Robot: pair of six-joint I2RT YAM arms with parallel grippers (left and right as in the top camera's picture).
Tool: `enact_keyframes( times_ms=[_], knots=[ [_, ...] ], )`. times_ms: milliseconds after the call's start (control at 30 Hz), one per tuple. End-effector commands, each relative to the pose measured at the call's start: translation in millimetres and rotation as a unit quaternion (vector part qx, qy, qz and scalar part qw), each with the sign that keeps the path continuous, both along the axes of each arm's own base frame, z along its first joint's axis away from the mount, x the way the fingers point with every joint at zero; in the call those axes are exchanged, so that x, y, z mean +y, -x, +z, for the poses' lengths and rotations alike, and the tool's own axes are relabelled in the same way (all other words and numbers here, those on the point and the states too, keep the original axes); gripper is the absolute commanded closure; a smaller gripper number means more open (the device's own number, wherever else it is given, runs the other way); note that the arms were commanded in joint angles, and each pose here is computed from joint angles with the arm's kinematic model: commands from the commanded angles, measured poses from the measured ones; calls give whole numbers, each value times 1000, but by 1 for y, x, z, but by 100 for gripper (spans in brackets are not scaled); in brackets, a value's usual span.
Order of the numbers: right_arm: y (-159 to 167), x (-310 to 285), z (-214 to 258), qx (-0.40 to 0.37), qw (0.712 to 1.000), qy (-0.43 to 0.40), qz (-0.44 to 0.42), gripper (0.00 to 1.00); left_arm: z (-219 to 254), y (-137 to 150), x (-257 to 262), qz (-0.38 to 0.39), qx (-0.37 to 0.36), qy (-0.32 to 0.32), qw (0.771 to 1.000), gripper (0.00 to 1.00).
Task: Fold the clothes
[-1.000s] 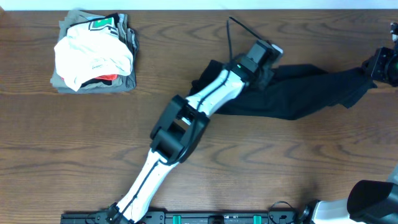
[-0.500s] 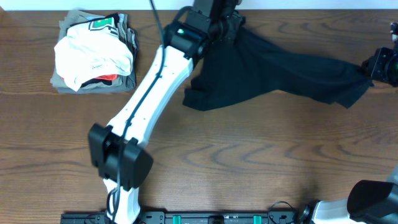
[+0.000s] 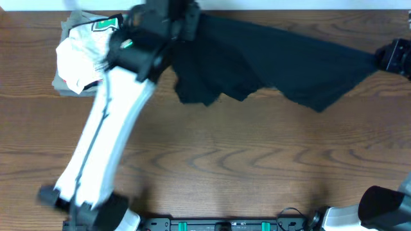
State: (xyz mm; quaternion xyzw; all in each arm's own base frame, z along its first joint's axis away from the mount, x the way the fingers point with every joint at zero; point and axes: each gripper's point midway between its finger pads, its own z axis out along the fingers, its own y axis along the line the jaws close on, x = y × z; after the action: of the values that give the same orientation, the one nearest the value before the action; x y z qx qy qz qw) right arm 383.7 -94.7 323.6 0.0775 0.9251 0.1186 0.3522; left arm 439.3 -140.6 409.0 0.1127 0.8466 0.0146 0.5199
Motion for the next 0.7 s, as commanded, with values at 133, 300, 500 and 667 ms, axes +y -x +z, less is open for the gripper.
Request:
enact_keyframes(
  times_ms=[133, 300, 500, 667],
  knots=[
    [32, -11, 69, -64, 996, 51, -34, 99, 87, 73, 60, 54, -96, 13, 994, 95],
    [67, -8, 101, -93, 992, 67, -55, 99, 122, 125, 70, 39, -139, 35, 989, 94],
    [117, -9, 122, -105, 983, 106, -106, 99, 150, 183, 77, 9, -183, 63, 981, 94],
    [147, -26, 131, -99, 967, 150, -181, 99, 158, 201, 80, -2, -198, 74, 977, 94]
  ],
)
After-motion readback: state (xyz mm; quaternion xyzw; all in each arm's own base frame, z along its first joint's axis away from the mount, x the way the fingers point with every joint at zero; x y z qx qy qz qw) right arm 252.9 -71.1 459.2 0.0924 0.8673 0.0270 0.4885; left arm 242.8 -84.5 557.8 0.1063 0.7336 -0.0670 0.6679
